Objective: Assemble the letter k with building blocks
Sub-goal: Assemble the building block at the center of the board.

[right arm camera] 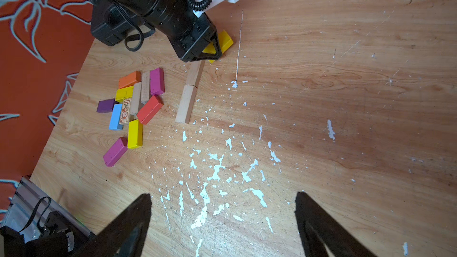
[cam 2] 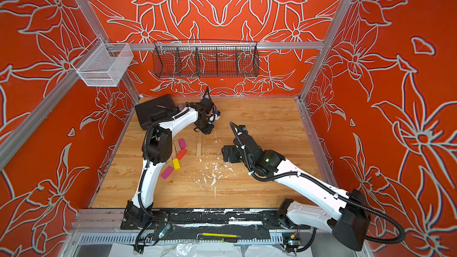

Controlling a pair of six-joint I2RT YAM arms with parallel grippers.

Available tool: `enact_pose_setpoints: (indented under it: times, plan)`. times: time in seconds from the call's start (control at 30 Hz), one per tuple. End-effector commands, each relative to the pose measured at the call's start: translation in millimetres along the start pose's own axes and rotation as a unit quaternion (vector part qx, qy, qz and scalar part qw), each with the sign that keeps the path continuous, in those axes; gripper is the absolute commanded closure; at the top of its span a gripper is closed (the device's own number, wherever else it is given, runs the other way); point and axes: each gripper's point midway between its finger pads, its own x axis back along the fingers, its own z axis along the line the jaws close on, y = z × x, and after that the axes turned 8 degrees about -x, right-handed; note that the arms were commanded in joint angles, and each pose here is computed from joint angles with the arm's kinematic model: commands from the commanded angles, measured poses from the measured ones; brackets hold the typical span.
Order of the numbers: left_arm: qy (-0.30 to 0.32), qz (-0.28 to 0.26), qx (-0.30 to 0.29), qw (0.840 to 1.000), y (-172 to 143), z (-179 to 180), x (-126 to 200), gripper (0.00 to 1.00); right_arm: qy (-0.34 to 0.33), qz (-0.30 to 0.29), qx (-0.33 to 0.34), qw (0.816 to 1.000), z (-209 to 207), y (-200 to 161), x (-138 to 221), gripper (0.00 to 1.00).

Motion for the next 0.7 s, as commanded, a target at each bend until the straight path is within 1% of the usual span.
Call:
enact_pose_setpoints:
  times: [0.0,0.2,0.33,0.67]
  plan:
    - [-0.006,0.015,-0.02,1.0,-2.0,-7.1,-7.0,0.7,-0.015,-0.002,0.002,1.0,-3.9,-0.6,-1.6,0.08]
    - [0.005,0.03,-0.023,0.999,-5.1,-5.9,-12.5,0.67,-0.015,0.002,0.0,1.0,-4.2,-2.0,-2.1,0.08]
    - [0.012,0.036,-0.024,0.999,-6.5,-4.3,-14.5,0.62,-0.015,0.001,-0.002,1.0,-4.8,-2.5,-1.8,0.07]
    - [0.029,0.042,-0.026,0.998,-6.4,-1.3,-12.6,0.64,-0.013,0.005,-0.005,1.0,-4.4,-4.4,-3.8,0.08]
